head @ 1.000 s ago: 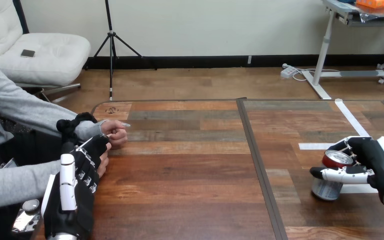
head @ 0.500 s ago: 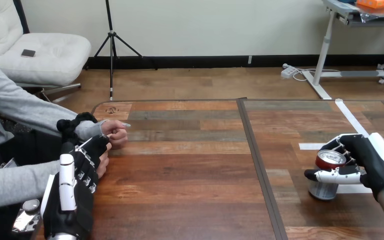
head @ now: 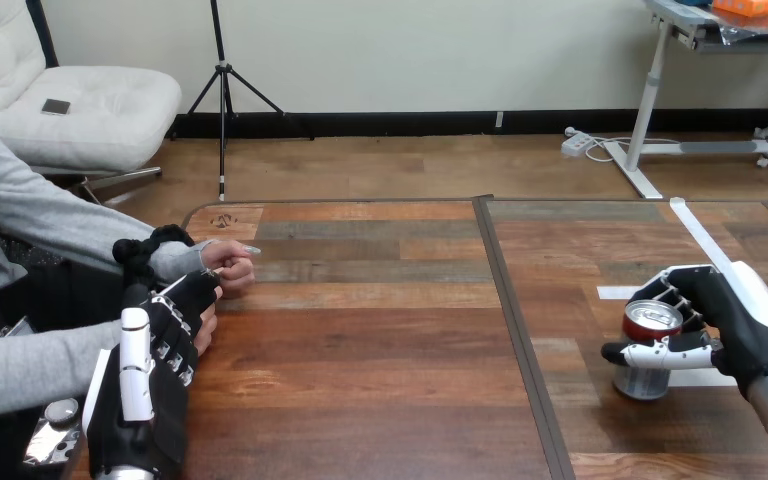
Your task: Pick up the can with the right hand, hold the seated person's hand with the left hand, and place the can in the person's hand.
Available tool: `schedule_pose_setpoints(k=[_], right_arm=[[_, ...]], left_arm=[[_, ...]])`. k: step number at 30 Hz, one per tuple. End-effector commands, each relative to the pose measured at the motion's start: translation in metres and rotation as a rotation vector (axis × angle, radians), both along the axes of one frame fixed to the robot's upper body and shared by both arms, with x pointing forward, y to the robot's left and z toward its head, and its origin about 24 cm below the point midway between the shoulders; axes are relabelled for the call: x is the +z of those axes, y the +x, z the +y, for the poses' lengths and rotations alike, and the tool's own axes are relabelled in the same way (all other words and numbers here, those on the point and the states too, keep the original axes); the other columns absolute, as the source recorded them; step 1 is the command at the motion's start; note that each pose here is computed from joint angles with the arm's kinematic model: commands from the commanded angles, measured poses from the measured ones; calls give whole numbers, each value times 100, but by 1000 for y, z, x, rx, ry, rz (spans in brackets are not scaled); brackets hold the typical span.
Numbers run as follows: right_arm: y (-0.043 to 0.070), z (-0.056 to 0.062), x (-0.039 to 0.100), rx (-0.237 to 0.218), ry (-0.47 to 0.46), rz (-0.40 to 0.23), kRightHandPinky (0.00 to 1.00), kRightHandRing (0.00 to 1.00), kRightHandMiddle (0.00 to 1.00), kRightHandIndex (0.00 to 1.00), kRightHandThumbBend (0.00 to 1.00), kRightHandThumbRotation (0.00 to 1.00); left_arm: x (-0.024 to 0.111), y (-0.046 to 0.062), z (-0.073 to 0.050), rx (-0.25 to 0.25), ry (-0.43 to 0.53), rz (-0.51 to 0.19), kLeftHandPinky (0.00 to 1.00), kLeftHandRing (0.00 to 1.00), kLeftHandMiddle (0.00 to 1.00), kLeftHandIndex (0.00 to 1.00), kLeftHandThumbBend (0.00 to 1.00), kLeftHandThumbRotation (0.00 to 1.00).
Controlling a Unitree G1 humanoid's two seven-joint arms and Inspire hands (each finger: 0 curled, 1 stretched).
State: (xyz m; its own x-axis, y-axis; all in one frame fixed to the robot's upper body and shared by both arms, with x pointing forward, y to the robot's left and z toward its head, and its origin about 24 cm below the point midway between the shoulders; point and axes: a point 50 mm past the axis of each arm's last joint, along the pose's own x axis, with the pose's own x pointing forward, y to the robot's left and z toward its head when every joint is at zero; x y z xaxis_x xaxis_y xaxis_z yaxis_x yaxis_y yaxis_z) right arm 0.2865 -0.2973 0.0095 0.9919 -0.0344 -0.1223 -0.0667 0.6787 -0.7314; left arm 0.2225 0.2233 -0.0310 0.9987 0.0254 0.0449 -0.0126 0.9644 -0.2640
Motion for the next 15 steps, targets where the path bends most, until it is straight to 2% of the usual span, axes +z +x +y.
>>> schedule_pose_setpoints(k=[1,7,15], right_arm=[[15,1,27,55,-49,-107,40,42,46,47,79,0],[15,2,27,76,-63,-92,40,43,46,47,77,0],[15,2,25,76,-56,-76,40,43,47,49,77,0]], left_arm=[[23,17,-2,-24,41,-111,100,91,83,72,51,100],[23,17,-2,-20,42,-109,100,90,82,72,51,100],[23,17,-2,-26,34,-108,100,90,82,72,53,100]])
